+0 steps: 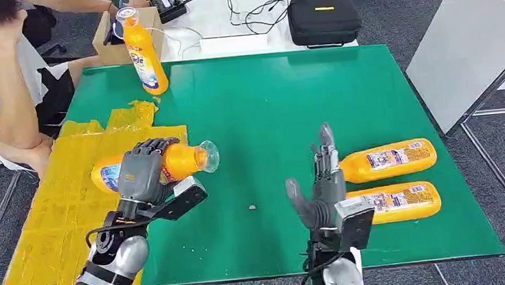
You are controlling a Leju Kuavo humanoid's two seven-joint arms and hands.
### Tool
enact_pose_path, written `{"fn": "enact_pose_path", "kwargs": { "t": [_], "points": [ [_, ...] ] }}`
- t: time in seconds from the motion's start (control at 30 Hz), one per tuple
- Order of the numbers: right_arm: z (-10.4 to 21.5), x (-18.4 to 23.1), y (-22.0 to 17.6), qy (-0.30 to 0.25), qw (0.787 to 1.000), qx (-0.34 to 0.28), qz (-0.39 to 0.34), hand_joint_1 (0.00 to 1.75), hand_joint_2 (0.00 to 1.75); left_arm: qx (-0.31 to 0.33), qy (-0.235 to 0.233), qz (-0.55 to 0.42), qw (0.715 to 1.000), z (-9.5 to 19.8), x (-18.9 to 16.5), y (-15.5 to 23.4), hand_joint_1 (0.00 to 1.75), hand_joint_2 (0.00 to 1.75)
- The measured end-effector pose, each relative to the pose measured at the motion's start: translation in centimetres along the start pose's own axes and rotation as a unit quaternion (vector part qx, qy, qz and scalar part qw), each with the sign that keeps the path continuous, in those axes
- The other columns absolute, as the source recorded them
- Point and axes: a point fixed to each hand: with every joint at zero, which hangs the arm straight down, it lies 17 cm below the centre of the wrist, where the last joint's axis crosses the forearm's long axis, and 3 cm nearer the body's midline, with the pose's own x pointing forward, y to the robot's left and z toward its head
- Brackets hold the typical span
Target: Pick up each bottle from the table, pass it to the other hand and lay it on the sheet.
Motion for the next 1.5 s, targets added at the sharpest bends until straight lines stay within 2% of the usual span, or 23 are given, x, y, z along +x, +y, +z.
{"fn": "enact_pose_path", "kwargs": {
  "t": [0.13,0.2,0.4,0.57,0.6,0.63,0.7,0.73,1.23,1.5],
  "points": [
    [-0.8,2.7,-2.6,-0.044,0.997,-0.05,0.041,0.0,1.75,-0.036,0.033,-0.12,0.992,-0.6,-3.6,-2.4,1.75,1.75],
    [-1.0,3.6,-3.5,-0.051,0.996,-0.063,0.029,0.0,1.75,-0.065,0.039,-0.153,0.985,-0.3,-5.0,-3.9,1.75,1.75],
    [-1.3,5.7,-3.4,-0.076,0.996,-0.05,0.022,0.0,1.75,-0.136,0.062,-0.177,0.973,0.5,-8.2,-7.4,1.75,1.75],
    [-1.0,7.0,-3.2,-0.108,0.99,-0.04,0.078,0.0,1.75,-0.15,0.094,-0.188,0.966,1.3,-10.5,-8.4,1.75,1.75],
    [-1.0,7.1,-3.1,-0.111,0.99,-0.038,0.085,0.0,1.75,-0.154,0.1,-0.188,0.965,1.6,-10.9,-8.6,1.57,1.75],
    [-0.9,7.2,-3.1,-0.112,0.989,-0.037,0.088,0.0,1.75,-0.158,0.106,-0.189,0.963,1.9,-11.3,-8.8,1.12,1.75],
    [-0.9,7.3,-3.3,-0.119,0.986,-0.042,0.105,0.0,1.75,-0.169,0.118,-0.189,0.96,2.6,-12.1,-9.4,1.12,1.75],
    [-0.9,7.5,-3.4,-0.123,0.985,-0.045,0.113,0.0,1.75,-0.173,0.123,-0.189,0.959,2.9,-12.4,-9.7,0.0,1.75],
    [-0.6,7.8,-3.2,-0.136,0.979,-0.042,0.149,0.0,1.75,-0.179,0.151,-0.169,0.957,3.9,-14.0,-10.4,0.0,1.75],
    [-0.5,7.7,-2.4,-0.137,0.978,-0.025,0.158,0.0,1.75,-0.159,0.156,-0.143,0.964,3.8,-14.0,-9.8,0.0,1.75]
  ]
}}
